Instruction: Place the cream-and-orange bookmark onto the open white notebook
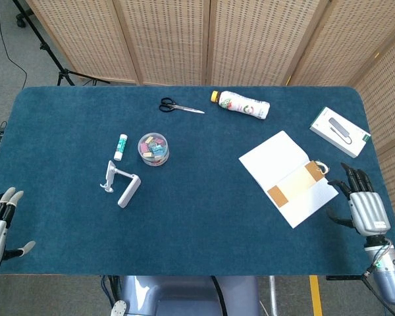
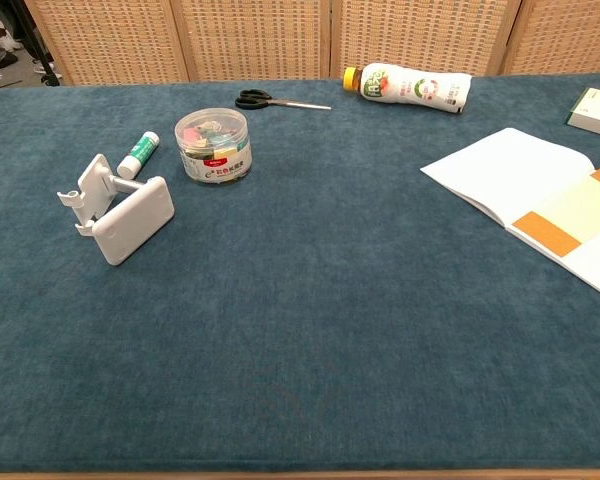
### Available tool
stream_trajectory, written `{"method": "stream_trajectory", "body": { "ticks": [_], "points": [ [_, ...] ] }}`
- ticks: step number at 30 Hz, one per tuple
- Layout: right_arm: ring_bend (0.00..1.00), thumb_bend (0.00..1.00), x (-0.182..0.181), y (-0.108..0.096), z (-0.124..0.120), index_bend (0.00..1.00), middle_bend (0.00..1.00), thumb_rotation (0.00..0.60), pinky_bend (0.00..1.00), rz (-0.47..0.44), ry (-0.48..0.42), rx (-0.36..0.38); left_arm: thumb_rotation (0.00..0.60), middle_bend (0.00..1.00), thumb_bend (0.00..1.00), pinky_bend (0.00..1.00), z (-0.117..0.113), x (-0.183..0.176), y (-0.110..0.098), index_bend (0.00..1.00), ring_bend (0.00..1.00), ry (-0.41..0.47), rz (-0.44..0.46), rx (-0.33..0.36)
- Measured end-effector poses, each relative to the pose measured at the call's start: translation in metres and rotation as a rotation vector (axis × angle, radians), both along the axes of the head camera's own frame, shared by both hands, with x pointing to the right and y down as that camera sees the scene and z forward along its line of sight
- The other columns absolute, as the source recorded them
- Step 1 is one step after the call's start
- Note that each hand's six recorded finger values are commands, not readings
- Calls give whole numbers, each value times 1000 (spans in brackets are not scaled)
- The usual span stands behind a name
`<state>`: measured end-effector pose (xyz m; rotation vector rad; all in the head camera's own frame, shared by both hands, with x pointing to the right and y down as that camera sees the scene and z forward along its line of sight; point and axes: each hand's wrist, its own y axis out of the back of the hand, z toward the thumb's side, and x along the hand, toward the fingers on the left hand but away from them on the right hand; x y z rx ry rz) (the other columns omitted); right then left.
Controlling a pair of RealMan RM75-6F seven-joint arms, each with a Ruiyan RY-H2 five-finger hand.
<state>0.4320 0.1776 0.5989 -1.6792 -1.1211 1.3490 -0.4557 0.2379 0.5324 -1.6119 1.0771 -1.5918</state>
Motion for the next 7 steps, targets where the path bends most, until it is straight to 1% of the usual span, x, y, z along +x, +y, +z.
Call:
{"method": "stream_trajectory", "body": {
  "ticks": [1, 3, 4, 5, 7],
  "points": [
    [0, 211, 0, 2, -1, 272, 0, 600, 0, 10, -9, 8, 600, 0, 0, 0, 0, 0, 0, 0, 0, -1, -1, 5],
    [0, 107, -2, 6, -4, 226, 0, 600, 0, 32, -28, 29, 600, 0, 0, 0, -1, -1, 0, 0, 0, -3, -3, 15],
    [0, 46, -2, 8, -6, 188, 0, 600, 0, 41, -36, 43, 600, 0, 0, 0, -1, -2, 0, 0, 0, -6, -5, 24],
    [0, 12, -3, 9, -7, 160, 0, 600, 0, 44, -38, 50, 600, 0, 0, 0, -2, -2, 0, 0, 0, -9, -8, 31],
    [0, 0, -4, 13, -12, 145, 0, 600, 0, 40, -28, 71, 600, 0, 0, 0, -4, -5, 1, 0, 0, -14, -19, 51]
  ]
}}
